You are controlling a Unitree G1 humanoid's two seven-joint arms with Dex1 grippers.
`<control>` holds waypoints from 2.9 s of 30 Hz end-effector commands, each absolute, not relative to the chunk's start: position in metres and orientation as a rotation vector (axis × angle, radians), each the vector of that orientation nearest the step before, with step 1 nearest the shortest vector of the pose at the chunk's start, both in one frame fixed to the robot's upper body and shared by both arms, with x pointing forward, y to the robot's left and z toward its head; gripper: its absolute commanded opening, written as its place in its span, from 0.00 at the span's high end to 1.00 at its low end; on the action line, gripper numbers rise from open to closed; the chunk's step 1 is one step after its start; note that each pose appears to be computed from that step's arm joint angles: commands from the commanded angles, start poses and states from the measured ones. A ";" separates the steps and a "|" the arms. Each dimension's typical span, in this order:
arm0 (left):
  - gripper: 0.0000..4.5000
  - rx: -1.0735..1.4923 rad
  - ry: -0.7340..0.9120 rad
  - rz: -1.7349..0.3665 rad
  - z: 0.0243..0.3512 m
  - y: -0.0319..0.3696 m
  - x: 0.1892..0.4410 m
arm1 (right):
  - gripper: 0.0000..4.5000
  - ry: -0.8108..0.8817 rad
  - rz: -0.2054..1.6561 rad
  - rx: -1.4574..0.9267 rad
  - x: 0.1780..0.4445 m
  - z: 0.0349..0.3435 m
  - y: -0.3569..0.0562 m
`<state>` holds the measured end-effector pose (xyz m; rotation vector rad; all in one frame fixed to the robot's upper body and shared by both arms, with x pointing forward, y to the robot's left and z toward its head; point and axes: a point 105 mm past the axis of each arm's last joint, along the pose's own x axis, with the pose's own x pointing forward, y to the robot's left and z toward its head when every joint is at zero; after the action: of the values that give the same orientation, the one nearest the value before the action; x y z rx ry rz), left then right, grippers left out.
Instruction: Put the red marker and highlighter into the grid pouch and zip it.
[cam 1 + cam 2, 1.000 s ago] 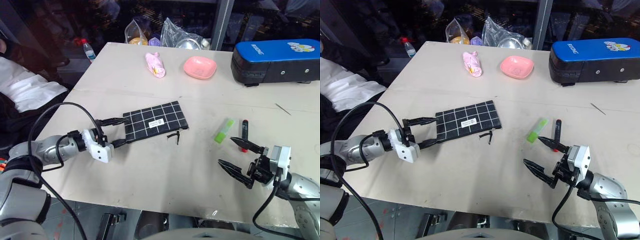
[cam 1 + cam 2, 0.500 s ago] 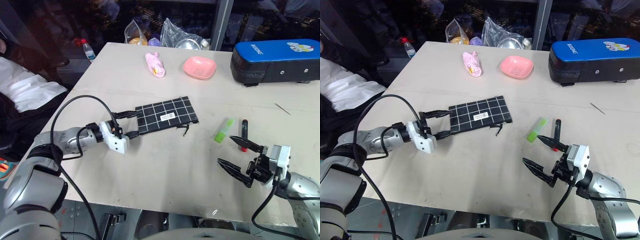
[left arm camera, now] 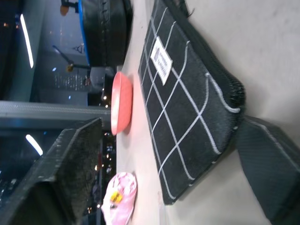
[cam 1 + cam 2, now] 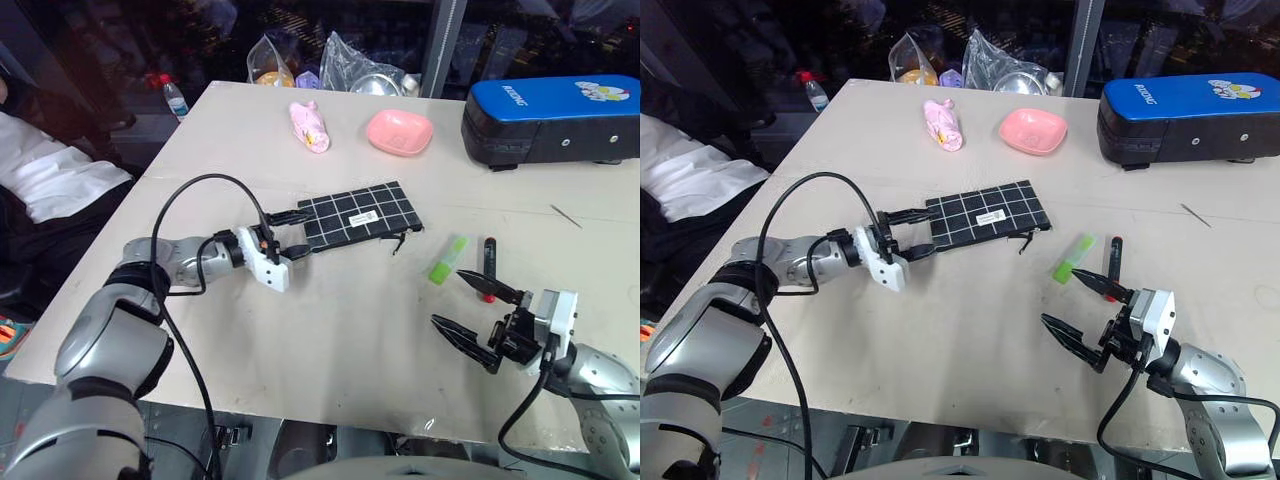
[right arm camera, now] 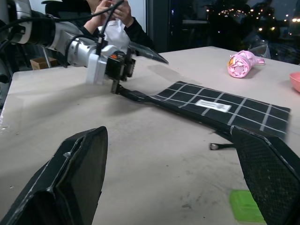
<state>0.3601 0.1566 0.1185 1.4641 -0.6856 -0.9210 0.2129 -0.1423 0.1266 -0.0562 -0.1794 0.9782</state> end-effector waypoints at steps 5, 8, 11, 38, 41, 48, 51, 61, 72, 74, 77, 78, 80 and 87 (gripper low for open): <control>0.90 1.455 -0.754 -0.863 0.136 0.139 0.373 | 0.06 -0.216 0.900 -0.072 0.219 0.132 -0.147; 0.99 1.452 -0.754 -0.868 0.135 0.133 0.375 | 0.06 -0.221 0.877 -0.081 0.222 0.133 -0.149; 0.99 1.450 -0.749 -0.875 0.133 0.127 0.377 | 0.06 -0.226 0.863 -0.081 0.223 0.133 -0.151; 0.31 1.551 -0.734 -0.782 0.129 0.097 0.403 | 0.06 -0.231 0.858 -0.090 0.220 0.126 -0.155; 0.31 1.555 -0.751 -0.760 0.133 0.091 0.406 | 0.06 -0.231 0.858 -0.092 0.220 0.126 -0.155; 0.50 1.564 -0.771 -0.755 0.137 0.077 0.409 | 0.06 -0.233 0.854 -0.097 0.220 0.126 -0.156; 0.76 1.560 -0.766 -0.758 0.137 0.076 0.410 | 0.06 -0.233 0.850 -0.098 0.220 0.126 -0.156; 0.99 1.351 -0.661 -0.777 0.152 0.077 0.411 | 0.06 -0.198 0.819 -0.151 0.227 0.125 -0.150; 0.99 0.960 -0.572 -0.830 0.173 0.068 0.385 | 0.06 0.037 0.429 -0.103 0.308 0.127 -0.138; 0.99 0.924 -0.535 -0.827 0.173 0.066 0.376 | 0.06 0.072 0.385 -0.072 0.318 0.130 -0.138; 0.99 0.876 -0.483 -0.846 0.168 0.057 0.358 | 0.06 0.118 0.316 0.018 0.336 0.134 -0.138; 0.99 0.866 -0.469 -0.847 0.167 0.055 0.354 | 0.06 0.124 0.308 0.039 0.339 0.136 -0.137; 0.99 0.858 -0.445 -0.842 0.164 0.053 0.348 | 0.06 0.129 0.294 0.039 0.345 0.139 -0.138; 0.99 0.864 -0.399 -0.845 0.158 0.051 0.332 | 0.06 0.120 0.242 0.021 0.354 0.145 -0.145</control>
<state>0.3361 0.0542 0.1406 0.8508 -0.3363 -0.8582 0.3513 -0.1388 0.1283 0.0344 0.1781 0.2690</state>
